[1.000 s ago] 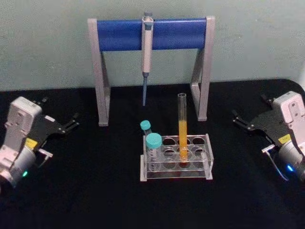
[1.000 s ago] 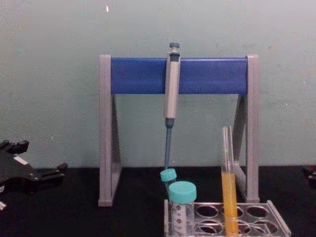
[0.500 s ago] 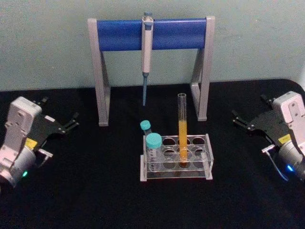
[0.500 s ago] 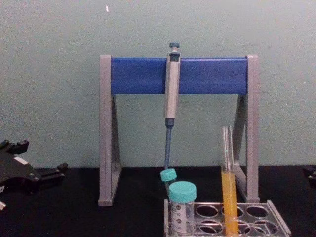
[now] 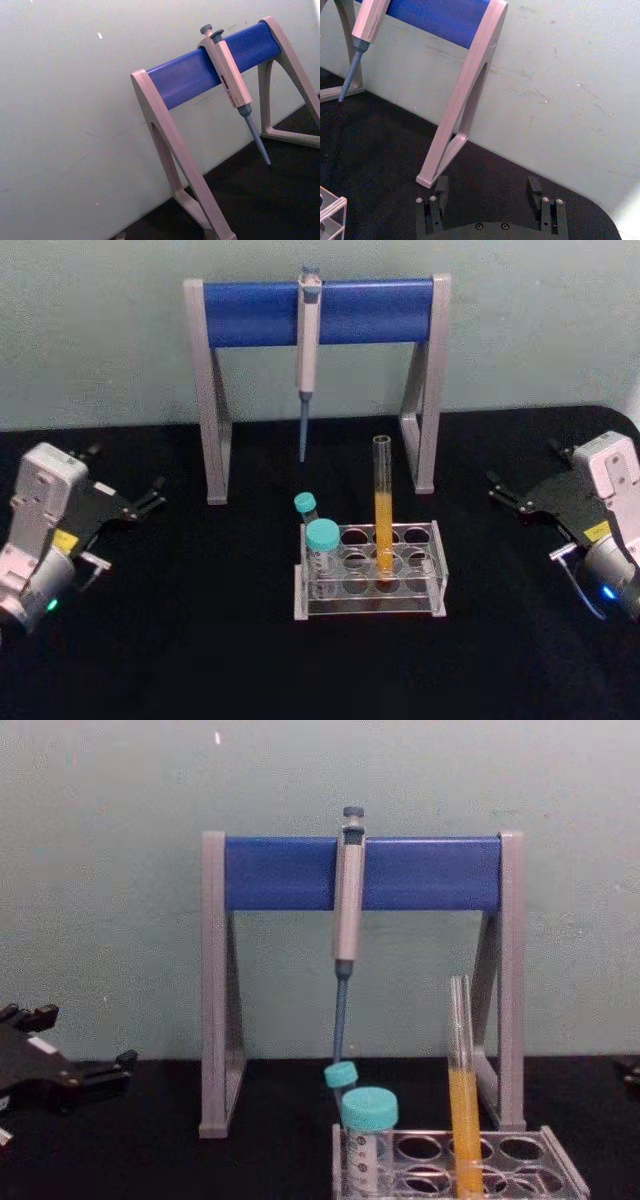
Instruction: Pick up the test tube from the test tube rack, shake it, then place it back into the test tube rack.
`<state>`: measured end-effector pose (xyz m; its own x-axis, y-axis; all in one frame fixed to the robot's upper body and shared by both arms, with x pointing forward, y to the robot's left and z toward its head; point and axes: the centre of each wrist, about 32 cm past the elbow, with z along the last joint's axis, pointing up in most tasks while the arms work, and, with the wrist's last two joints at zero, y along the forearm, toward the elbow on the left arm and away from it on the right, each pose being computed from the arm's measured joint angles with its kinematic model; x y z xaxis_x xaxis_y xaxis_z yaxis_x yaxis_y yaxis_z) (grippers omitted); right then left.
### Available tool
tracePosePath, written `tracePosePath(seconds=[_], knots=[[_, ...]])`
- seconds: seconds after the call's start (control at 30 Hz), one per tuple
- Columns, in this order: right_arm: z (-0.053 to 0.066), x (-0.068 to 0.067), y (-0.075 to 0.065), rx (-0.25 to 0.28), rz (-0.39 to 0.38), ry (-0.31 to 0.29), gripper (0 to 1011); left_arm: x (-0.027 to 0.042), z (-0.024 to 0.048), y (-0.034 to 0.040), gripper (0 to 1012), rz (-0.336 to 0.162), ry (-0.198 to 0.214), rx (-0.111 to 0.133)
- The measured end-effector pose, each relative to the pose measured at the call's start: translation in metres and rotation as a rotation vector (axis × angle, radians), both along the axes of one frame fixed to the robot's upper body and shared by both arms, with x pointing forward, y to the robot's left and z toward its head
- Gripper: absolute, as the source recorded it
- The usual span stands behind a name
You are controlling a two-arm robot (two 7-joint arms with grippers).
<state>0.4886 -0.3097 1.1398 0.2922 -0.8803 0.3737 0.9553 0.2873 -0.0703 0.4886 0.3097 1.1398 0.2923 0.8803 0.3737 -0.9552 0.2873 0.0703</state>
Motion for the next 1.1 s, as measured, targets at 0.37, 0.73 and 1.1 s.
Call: tracePosePath(seconds=[0.37,0.73,1.1], knots=[[0.0000,0.0000,0.0000,0.000,0.000,0.000,1000,0.0000,0.0000,0.0000,1001,0.000,0.000,0.000],[0.0000,0.0000,0.0000,0.000,0.000,0.000,1000,0.0000,0.0000,0.0000,1001,0.000,0.000,0.000],[0.0089,-0.0056,0.0004,0.035,0.037,0.043,1000,0.0000,0.0000,0.0000,1001,0.000,0.000,0.000]])
